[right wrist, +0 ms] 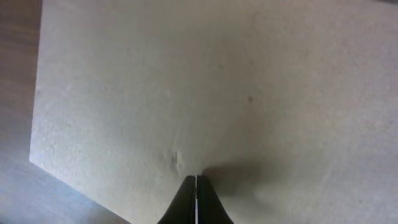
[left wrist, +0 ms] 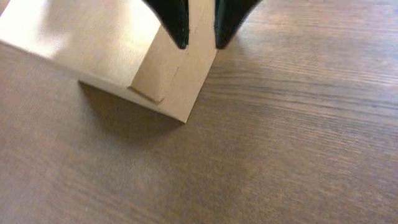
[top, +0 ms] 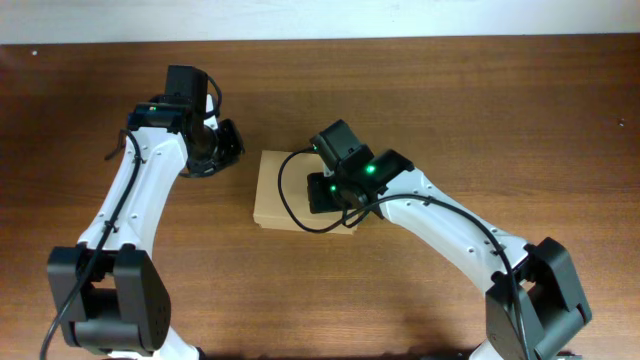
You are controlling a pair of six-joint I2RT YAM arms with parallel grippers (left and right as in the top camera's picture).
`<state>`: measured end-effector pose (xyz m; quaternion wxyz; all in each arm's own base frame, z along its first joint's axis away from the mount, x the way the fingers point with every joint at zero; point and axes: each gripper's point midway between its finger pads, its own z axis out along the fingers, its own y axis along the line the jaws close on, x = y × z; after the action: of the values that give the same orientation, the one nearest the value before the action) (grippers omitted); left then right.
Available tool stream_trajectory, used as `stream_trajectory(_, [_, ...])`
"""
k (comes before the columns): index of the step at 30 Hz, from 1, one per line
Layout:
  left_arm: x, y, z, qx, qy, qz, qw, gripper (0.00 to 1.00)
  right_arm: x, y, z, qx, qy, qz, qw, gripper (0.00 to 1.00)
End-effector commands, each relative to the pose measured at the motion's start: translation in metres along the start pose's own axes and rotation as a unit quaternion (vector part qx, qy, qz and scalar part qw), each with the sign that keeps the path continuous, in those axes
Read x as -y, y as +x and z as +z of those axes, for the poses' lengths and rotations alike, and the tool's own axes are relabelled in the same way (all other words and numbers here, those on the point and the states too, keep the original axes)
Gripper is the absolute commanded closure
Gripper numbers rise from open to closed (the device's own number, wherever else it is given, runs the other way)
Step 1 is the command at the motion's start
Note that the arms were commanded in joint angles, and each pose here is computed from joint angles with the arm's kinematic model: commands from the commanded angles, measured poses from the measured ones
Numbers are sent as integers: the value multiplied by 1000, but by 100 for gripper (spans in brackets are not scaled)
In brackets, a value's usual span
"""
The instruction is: Pack container
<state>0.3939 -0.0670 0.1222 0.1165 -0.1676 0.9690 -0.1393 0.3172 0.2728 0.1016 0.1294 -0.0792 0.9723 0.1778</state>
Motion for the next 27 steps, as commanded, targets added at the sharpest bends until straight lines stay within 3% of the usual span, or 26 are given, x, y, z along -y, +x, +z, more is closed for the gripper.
stream_trajectory(1, [18, -16, -49, 58, 23, 43, 997, 57, -20, -23, -27, 30, -16, -59, 998, 59])
stream_trajectory(4, [29, -21, -87, 96, 37, 65, 993, 0, -46, -53, -71, 76, -36, -104, 991, 29])
stream_trajectory(6, [34, -22, -105, 115, 45, 70, 990, 0, -54, -63, -87, 92, -41, -121, 987, 7])
stream_trajectory(7, [37, -22, -117, 128, 51, 72, 988, 0, -58, -70, -99, 106, -42, -125, 986, 1])
stream_trajectory(11, [42, -11, -158, 168, 71, 82, 980, 0, -51, -78, -129, 112, -38, -117, 986, 1])
stream_trajectory(14, [41, -1, -178, 185, 75, 89, 976, 0, -42, -73, -147, 115, -25, -174, 978, 1])
stream_trajectory(19, [30, 30, -219, 213, 65, 121, 967, 0, -23, -48, -199, 130, 19, -248, 960, 1])
stream_trajectory(27, [2, 106, -302, 311, 72, 133, 938, 0, 1, 9, -292, 192, 52, -291, 936, 1])
